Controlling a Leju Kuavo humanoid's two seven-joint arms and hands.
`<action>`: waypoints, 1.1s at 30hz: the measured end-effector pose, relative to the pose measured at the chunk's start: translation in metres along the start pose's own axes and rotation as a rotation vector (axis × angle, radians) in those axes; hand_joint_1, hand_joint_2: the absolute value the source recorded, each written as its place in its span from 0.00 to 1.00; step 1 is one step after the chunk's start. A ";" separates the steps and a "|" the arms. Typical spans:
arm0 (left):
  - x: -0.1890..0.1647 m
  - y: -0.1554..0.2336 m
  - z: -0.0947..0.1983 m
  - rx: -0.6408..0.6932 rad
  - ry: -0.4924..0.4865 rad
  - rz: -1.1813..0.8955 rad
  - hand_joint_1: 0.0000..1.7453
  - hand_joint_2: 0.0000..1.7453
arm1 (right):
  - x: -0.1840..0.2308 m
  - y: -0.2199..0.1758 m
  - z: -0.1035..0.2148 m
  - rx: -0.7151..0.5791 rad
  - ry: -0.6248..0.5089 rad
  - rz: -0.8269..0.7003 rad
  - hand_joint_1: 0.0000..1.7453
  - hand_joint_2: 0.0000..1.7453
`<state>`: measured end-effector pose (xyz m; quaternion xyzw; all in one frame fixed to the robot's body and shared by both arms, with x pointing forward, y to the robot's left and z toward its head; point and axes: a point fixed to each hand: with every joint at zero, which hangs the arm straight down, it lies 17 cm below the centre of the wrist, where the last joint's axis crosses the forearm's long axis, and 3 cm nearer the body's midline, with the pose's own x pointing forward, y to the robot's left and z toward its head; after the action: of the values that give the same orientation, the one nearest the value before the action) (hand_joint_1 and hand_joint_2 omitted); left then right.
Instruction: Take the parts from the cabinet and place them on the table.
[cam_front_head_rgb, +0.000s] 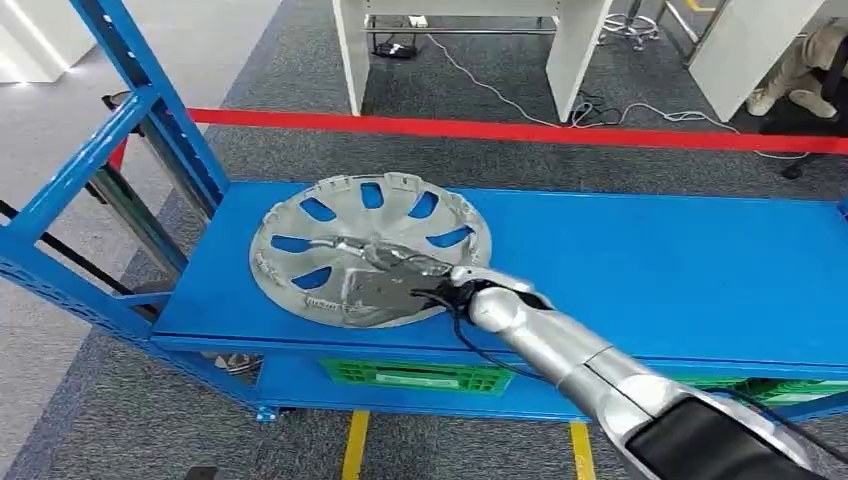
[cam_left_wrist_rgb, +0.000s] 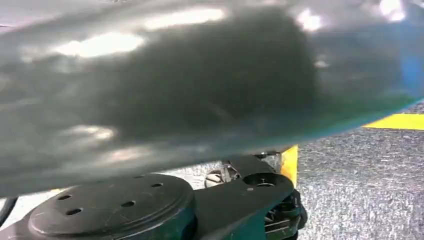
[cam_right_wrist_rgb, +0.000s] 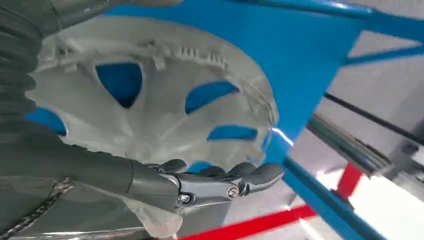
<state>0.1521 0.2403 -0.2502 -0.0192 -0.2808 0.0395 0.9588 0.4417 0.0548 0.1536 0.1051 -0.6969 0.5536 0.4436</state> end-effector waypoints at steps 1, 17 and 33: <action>0.000 0.000 0.000 0.000 0.000 0.000 0.00 0.00 | -0.002 0.004 0.000 0.008 0.006 0.000 0.00 1.00; -0.001 0.000 0.001 -0.003 -0.002 0.001 0.00 0.00 | -0.022 0.019 0.001 -0.018 0.063 0.014 0.00 1.00; 0.000 0.001 0.001 0.004 -0.007 0.019 0.00 0.00 | -0.033 0.035 -0.002 -0.040 0.141 0.137 0.00 1.00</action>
<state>0.1514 0.2408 -0.2496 -0.0200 -0.2841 0.0490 0.9573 0.4399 0.0579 0.1055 0.0091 -0.6803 0.5748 0.4546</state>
